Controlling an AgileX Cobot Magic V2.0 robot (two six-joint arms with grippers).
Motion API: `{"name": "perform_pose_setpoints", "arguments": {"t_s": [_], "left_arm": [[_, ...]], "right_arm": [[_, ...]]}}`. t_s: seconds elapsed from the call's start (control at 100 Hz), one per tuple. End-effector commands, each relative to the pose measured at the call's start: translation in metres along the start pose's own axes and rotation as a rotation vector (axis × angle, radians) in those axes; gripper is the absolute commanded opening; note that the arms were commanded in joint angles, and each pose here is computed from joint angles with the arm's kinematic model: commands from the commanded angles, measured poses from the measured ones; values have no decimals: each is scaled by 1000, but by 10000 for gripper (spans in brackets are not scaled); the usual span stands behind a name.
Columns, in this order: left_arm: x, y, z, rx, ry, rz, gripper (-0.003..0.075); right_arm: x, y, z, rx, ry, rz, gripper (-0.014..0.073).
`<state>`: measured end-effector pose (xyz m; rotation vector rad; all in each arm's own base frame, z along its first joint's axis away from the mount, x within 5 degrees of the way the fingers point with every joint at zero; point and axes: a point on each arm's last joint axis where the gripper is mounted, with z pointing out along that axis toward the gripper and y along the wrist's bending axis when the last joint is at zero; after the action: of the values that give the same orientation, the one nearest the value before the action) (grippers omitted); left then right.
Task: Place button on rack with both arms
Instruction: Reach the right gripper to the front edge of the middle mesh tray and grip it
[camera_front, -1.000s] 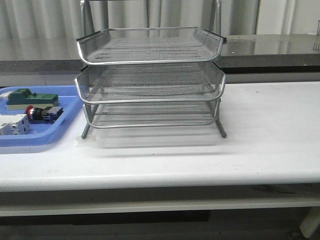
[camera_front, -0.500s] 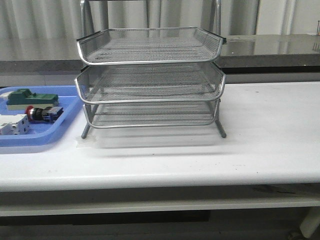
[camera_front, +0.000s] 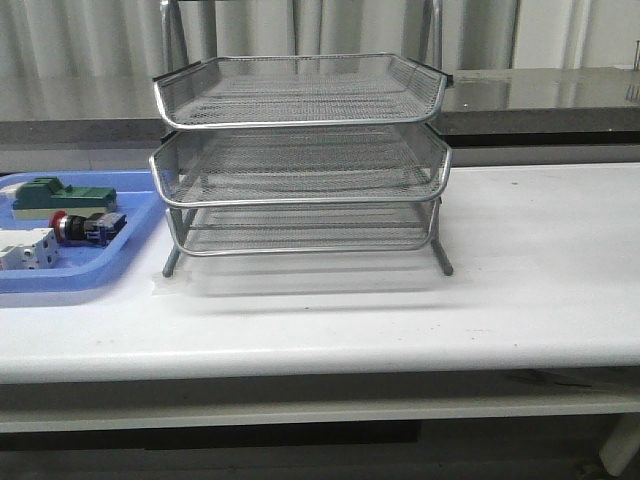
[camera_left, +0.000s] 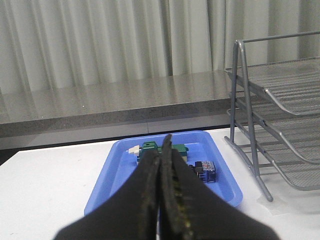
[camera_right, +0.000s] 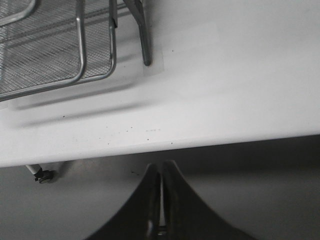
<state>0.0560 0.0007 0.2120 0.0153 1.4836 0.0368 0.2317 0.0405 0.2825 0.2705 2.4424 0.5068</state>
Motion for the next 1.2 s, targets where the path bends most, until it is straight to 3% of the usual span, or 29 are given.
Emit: {"name": "perform_pose_setpoints", "arguments": {"t_s": [0.0,0.09,0.18,0.42,0.61,0.93,1.19], "left_arm": [[2,-1,-2,4,-80,-13,-20],[2,-1,-2,4,-80,-13,-20],[2,-1,-2,4,-80,-13,-20],[2,-1,-2,4,-80,-13,-20],[2,-1,-2,4,-80,-13,-20],[2,-1,-2,4,-80,-13,-20],[2,-1,-2,4,-80,-13,-20]], "right_arm": [[-13,6,0,-34,-65,32,183],[-14,6,6,-49,-54,74,306],[-17,7,9,-65,-77,112,343],[-21,8,35,-130,-40,216,343],[-25,13,60,-248,-28,281,343],[-27,16,99,-426,-17,329,343],[-22,12,124,-483,19,375,343]]}}
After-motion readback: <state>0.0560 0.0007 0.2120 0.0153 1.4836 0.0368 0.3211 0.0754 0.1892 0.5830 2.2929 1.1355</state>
